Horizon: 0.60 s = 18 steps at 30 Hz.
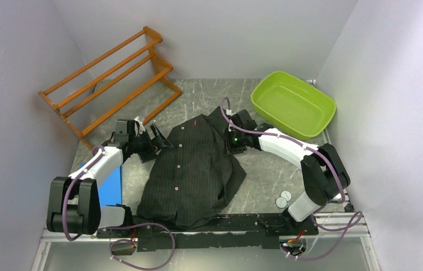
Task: Pin the brooch onto the clothing
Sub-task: Flatten out the clothes at the center of the board.
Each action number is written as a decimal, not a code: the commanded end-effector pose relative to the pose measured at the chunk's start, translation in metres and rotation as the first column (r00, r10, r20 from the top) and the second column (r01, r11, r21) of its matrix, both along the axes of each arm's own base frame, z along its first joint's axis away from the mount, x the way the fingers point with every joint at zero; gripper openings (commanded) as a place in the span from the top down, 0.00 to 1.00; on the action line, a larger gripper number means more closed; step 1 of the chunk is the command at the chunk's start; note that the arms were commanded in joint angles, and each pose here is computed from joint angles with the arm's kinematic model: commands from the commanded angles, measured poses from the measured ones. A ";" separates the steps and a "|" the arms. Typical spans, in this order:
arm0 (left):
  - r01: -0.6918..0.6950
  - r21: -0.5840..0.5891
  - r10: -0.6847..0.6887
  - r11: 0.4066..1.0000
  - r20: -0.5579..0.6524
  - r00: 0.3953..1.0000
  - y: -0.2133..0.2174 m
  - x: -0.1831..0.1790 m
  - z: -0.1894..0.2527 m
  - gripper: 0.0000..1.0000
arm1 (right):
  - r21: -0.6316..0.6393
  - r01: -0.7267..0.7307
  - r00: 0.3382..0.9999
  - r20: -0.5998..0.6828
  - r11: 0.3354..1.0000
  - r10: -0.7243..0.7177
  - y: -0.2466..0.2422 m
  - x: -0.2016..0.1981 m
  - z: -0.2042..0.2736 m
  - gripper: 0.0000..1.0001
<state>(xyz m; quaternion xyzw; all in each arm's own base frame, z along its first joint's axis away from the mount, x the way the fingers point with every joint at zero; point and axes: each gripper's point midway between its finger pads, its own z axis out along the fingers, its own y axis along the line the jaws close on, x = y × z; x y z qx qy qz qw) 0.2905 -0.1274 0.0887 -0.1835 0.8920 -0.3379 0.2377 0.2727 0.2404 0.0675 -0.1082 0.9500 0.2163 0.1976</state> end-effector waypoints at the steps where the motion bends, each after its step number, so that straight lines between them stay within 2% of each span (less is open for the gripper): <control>1: 0.047 0.180 -0.034 0.982 -0.074 0.997 0.008 -0.007 -0.019 0.04 | -0.015 0.025 0.987 0.161 1.000 -0.022 -0.006 0.025 0.041 0.92; 2: 0.070 0.217 -0.049 0.974 -0.102 0.994 0.007 -0.009 -0.025 0.04 | -0.010 0.031 0.982 0.188 0.999 -0.029 -0.007 0.028 0.050 1.00; 7: 0.189 0.442 -0.086 0.877 -0.244 0.966 0.009 -0.015 -0.054 0.04 | 0.002 0.041 0.939 0.342 0.999 -0.039 -0.014 0.042 0.106 1.00; 8: 0.205 0.467 -0.088 0.860 -0.260 0.962 0.009 -0.015 -0.058 0.10 | 0.003 0.040 0.928 0.371 0.999 -0.038 -0.015 0.045 0.118 1.00; 9: 0.232 0.478 -0.108 0.847 -0.273 0.956 0.008 -0.014 -0.062 0.28 | 0.005 0.038 0.917 0.398 0.999 -0.037 -0.016 0.047 0.130 1.00; 11: 0.263 0.483 -0.132 0.835 -0.289 0.948 0.005 -0.012 -0.066 0.51 | 0.008 0.044 0.892 0.451 0.999 -0.043 -0.019 0.052 0.154 1.00; 14: 0.280 0.484 -0.158 0.829 -0.278 0.947 0.000 -0.009 -0.064 0.64 | 0.037 0.050 0.854 0.517 0.998 -0.062 -0.021 0.055 0.186 1.00; 18: 0.235 0.482 -0.165 0.844 -0.182 0.969 -0.005 0.005 -0.037 0.87 | 0.098 0.048 0.788 0.608 0.994 -0.098 -0.023 0.057 0.232 1.00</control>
